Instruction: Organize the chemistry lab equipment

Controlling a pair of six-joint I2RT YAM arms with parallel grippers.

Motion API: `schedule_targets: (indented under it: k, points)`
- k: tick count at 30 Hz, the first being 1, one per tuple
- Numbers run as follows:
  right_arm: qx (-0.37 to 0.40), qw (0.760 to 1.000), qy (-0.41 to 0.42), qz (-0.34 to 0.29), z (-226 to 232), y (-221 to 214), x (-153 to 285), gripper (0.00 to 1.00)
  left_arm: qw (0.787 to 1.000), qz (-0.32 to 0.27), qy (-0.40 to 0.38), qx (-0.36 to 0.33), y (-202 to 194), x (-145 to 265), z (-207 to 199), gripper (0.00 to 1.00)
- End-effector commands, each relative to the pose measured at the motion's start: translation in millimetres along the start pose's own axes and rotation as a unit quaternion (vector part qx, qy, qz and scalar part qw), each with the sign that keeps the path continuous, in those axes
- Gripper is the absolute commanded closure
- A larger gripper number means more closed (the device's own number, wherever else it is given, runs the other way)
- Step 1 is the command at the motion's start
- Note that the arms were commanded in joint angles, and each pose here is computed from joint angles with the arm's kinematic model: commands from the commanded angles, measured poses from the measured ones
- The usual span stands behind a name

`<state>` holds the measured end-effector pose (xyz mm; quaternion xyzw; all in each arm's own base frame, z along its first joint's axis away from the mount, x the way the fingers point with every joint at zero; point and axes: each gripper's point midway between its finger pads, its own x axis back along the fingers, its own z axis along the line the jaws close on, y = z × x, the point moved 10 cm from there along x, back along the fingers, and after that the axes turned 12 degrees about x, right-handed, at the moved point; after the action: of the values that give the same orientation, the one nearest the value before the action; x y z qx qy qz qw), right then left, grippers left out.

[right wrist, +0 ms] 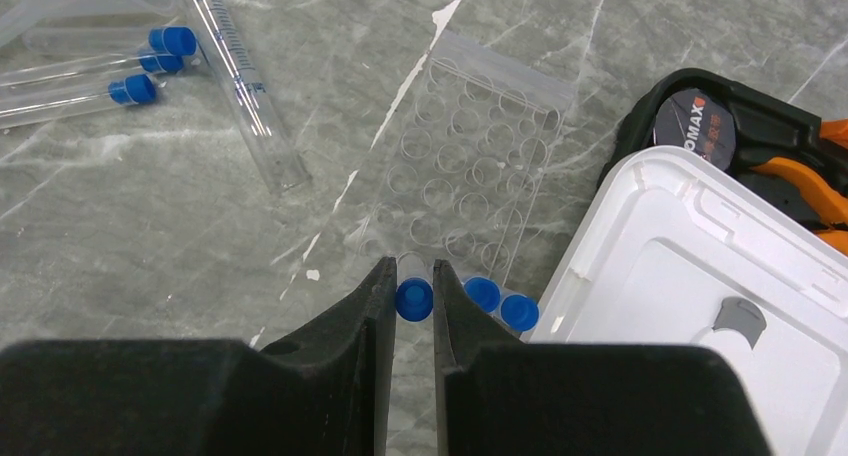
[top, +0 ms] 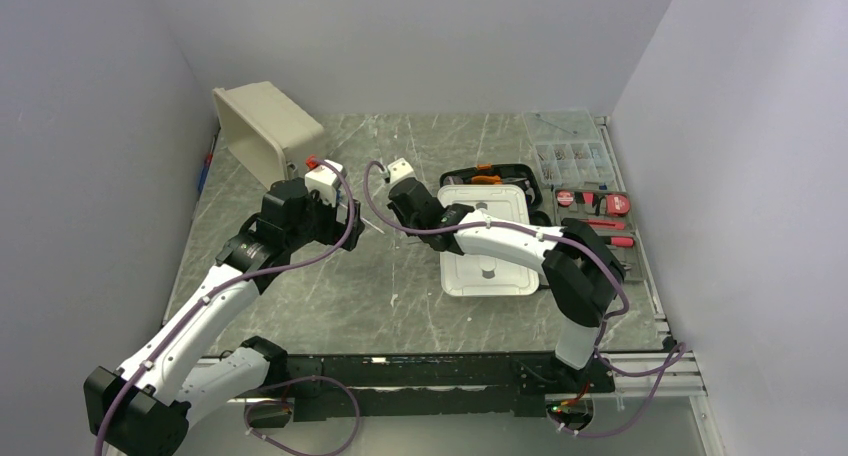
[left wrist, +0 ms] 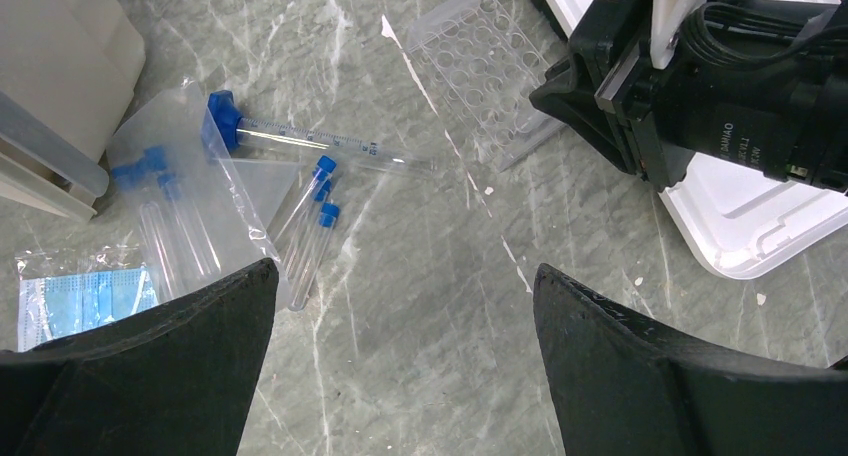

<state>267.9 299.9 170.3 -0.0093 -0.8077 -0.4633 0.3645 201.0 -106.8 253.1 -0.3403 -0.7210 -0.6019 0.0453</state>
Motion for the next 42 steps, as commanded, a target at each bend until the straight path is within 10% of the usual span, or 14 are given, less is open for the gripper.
schedule_targets:
  k: [1,42]
  points:
    - [-0.024,0.999,-0.008,-0.032,-1.5,9.8,5.3,0.9,1.0,-0.003,-0.002,0.002,1.5,-1.4,-0.3,0.01]
    - [-0.027,1.0,-0.016,-0.002,3.3,-8.1,-11.2,0.82,1.0,0.005,-0.003,0.002,0.2,-3.9,-0.4,0.01]
